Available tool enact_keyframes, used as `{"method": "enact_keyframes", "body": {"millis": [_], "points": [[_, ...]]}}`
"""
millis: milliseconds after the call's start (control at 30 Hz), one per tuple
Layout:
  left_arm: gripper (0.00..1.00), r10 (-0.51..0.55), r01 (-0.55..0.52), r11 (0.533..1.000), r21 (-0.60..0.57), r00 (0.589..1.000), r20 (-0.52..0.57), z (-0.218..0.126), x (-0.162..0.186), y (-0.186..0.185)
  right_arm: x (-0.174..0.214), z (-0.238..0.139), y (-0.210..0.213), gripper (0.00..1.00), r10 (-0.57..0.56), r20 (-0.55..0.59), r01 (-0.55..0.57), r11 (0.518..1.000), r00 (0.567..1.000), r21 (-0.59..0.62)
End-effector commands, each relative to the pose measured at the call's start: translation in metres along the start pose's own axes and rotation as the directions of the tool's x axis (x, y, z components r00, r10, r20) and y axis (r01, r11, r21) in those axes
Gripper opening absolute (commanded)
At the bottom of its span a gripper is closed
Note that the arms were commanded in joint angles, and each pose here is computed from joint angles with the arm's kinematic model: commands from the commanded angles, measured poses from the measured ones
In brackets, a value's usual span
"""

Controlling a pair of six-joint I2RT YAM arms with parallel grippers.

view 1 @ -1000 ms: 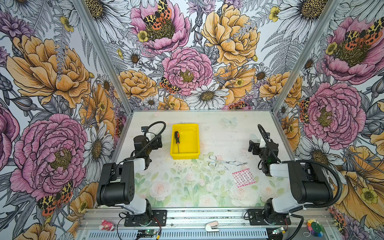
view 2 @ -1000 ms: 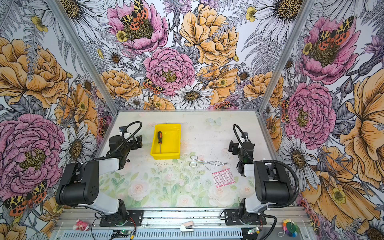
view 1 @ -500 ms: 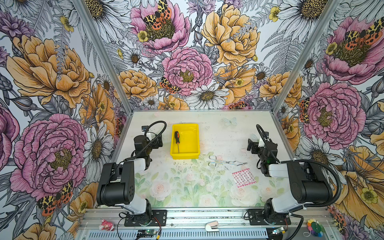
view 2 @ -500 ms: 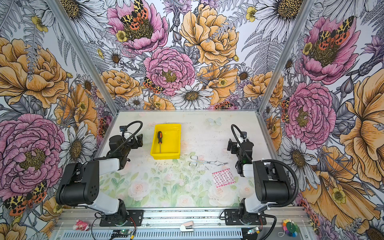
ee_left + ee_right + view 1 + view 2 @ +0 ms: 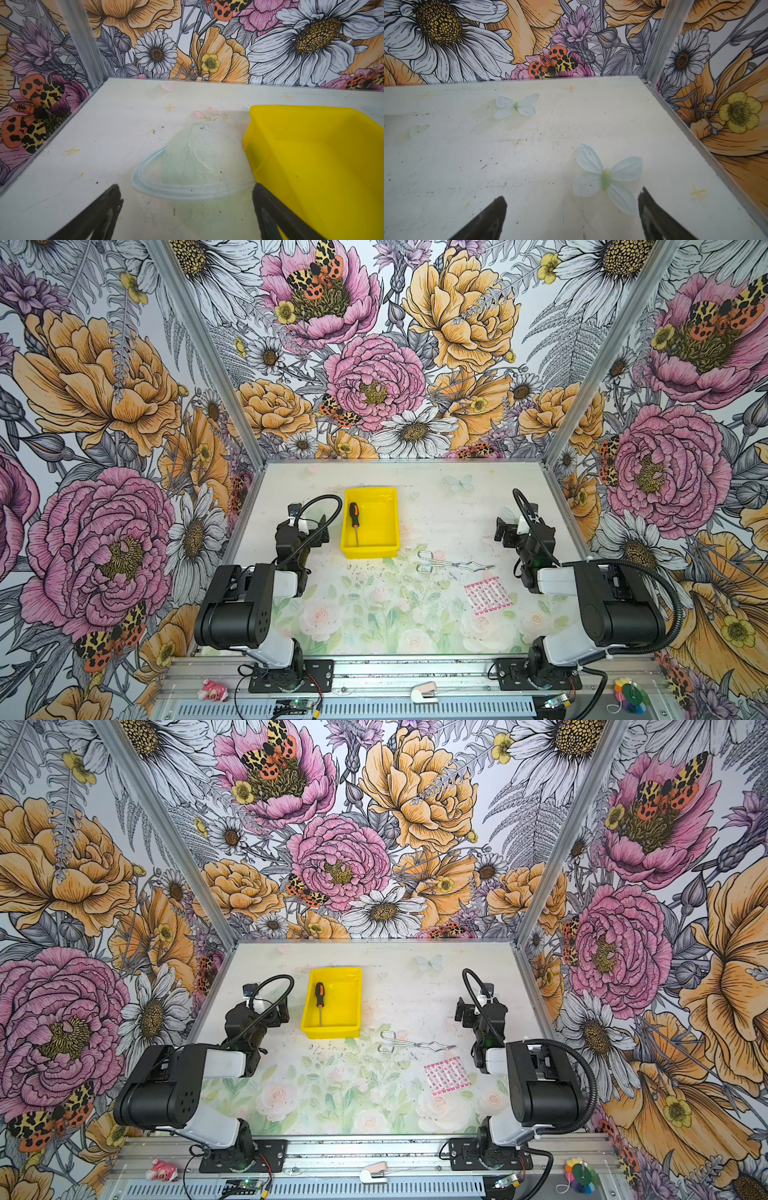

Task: Put the screwdriver in the bin

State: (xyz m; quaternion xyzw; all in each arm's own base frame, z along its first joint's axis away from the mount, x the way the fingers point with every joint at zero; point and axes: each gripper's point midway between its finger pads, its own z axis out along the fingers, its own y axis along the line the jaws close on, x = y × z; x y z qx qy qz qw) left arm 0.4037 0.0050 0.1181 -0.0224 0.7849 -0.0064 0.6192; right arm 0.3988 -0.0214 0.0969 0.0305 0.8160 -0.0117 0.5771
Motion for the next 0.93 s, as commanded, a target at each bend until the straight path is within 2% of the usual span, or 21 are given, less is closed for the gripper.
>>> {"method": "enact_keyframes", "body": {"millis": [0, 900], "points": [[0.99, 0.025, -0.023, 0.999, -0.025, 0.998, 0.05, -0.0012, -0.0109, 0.0013, -0.0145, 0.0004, 0.0019, 0.99, -0.014, 0.051, 0.014, 1.0, 0.999, 0.002], [0.99, 0.01, -0.009, 1.0, -0.027, 0.999, 0.045, 0.0002, -0.0108, 0.0039, -0.0144, -0.0007, 0.0016, 1.0, -0.012, 0.054, 0.012, 1.0, 0.998, 0.002]]}}
